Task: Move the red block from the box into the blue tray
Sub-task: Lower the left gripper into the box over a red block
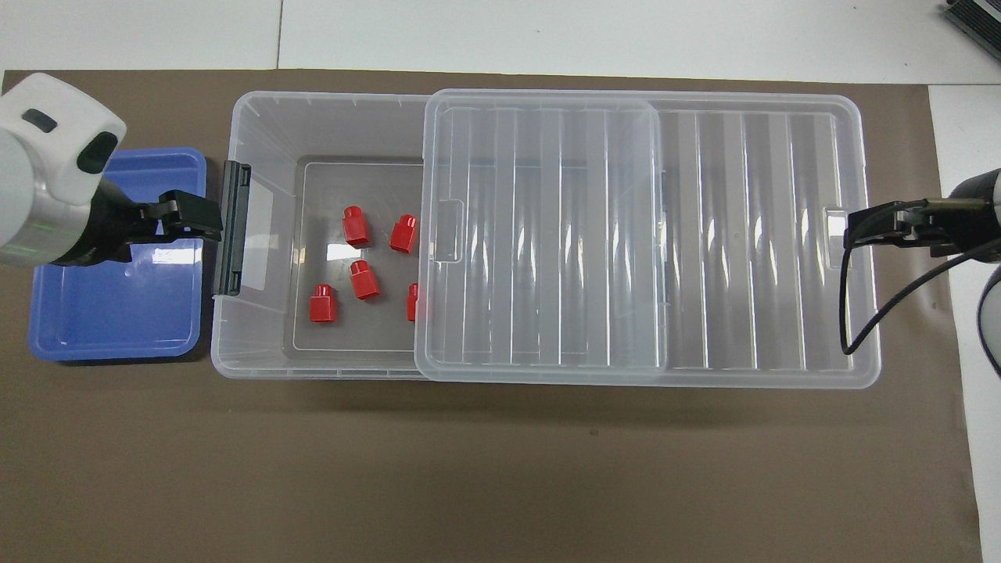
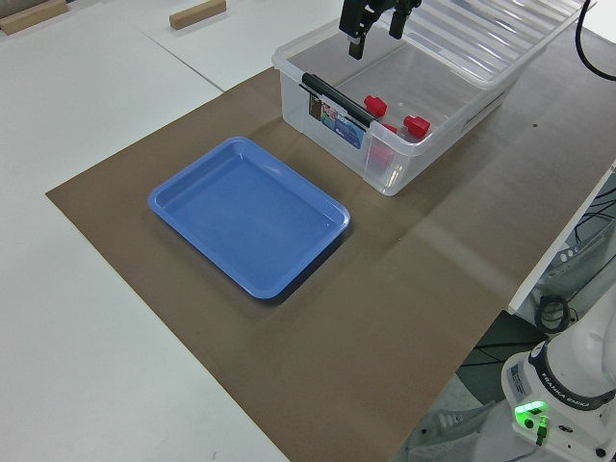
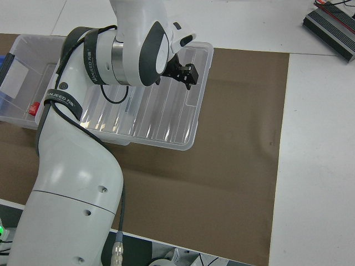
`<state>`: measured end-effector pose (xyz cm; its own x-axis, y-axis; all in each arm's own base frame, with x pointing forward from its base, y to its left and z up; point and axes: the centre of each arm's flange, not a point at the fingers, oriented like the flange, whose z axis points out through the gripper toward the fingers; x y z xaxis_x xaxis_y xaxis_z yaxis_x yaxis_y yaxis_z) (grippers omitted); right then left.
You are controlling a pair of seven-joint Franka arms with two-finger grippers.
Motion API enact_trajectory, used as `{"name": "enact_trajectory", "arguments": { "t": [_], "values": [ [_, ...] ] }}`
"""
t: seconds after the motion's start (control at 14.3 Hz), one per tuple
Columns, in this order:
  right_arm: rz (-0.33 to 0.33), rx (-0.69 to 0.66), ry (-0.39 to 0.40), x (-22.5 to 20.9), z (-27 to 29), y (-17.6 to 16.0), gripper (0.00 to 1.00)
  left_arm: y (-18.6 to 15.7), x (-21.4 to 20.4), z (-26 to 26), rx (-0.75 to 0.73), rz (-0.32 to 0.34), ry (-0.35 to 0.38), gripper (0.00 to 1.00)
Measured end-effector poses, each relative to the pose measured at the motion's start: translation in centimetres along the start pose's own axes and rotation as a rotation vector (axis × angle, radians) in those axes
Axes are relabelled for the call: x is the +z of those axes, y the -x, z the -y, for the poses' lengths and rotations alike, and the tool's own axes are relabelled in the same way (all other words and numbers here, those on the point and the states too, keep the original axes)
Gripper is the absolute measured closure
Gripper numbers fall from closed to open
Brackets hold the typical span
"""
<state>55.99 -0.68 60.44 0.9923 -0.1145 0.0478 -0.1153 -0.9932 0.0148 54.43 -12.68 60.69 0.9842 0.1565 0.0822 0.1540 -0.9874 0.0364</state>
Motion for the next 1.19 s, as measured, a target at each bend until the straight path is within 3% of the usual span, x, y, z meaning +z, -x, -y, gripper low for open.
{"name": "enact_trajectory", "arguments": {
  "t": [0.28,0.63,1.19],
  "values": [
    [0.017,-0.004,0.009,-0.6,0.1,0.3,0.00,0.4,3.5,-4.2,-0.011,-0.005,0.008,0.00],
    [0.020,-0.013,0.009,-0.7,1.2,0.5,0.00,0.0,13.0,-10.7,-0.030,-0.003,-0.011,0.00],
    [0.018,-0.015,0.010,-0.8,1.4,0.5,0.00,3.5,24.2,-9.7,-0.097,-0.003,-0.001,0.00]
  ]
}}
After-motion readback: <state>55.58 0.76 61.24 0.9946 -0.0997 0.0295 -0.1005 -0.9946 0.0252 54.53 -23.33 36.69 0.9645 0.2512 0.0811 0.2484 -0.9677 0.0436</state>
